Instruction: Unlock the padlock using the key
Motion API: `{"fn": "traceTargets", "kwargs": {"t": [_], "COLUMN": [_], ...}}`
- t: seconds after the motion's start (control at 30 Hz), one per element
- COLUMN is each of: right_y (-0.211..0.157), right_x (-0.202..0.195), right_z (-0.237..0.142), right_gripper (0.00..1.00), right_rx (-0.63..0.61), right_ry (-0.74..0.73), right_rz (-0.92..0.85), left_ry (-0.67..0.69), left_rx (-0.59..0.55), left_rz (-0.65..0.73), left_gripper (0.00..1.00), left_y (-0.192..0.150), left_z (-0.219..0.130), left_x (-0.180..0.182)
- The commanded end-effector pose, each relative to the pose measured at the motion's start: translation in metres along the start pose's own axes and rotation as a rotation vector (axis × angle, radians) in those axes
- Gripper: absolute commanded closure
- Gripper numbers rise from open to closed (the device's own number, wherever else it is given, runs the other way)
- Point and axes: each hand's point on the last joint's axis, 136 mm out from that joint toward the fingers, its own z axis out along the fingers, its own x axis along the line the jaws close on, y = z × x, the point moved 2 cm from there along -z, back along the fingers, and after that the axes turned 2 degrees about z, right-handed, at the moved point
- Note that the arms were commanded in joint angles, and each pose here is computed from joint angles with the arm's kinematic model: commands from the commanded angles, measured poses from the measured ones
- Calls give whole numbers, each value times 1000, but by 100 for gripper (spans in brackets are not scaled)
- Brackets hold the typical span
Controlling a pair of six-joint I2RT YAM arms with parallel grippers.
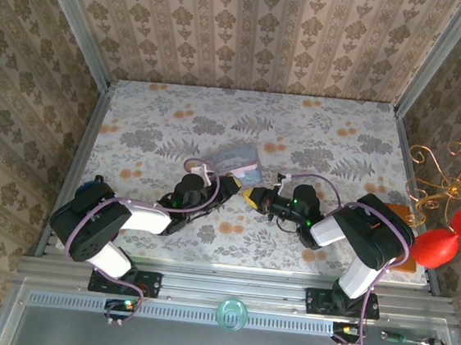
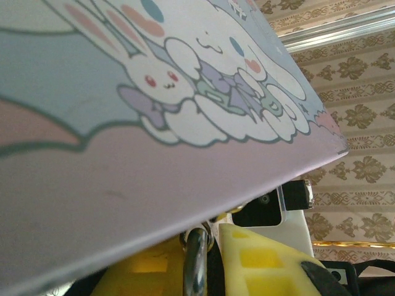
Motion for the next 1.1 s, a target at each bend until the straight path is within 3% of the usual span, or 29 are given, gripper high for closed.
{"fn": "traceTargets", "kwargs": {"t": [0.0, 0.4, 0.87, 1.07], "right_y": [-18, -19, -28, -26], "right_x": [22, 14, 14, 20], "right_z": [4, -6, -10, -12], "right_gripper": [100, 100, 100, 100], "right_rx": [54, -12, -42, -64], "right_ry": [70, 40, -13, -5], "right_rz": [-62, -43, -52, -65], "left_ry": [-162, -123, -114, -126], "left_rx": [43, 23, 19, 30], "left_rz": [47, 53, 59, 60], "left_gripper": [86, 72, 72, 79], "left_y": [-7, -3, -2, -5], "left_z": [2, -1, 0, 1], "left_x": [-43, -32, -31, -36]}}
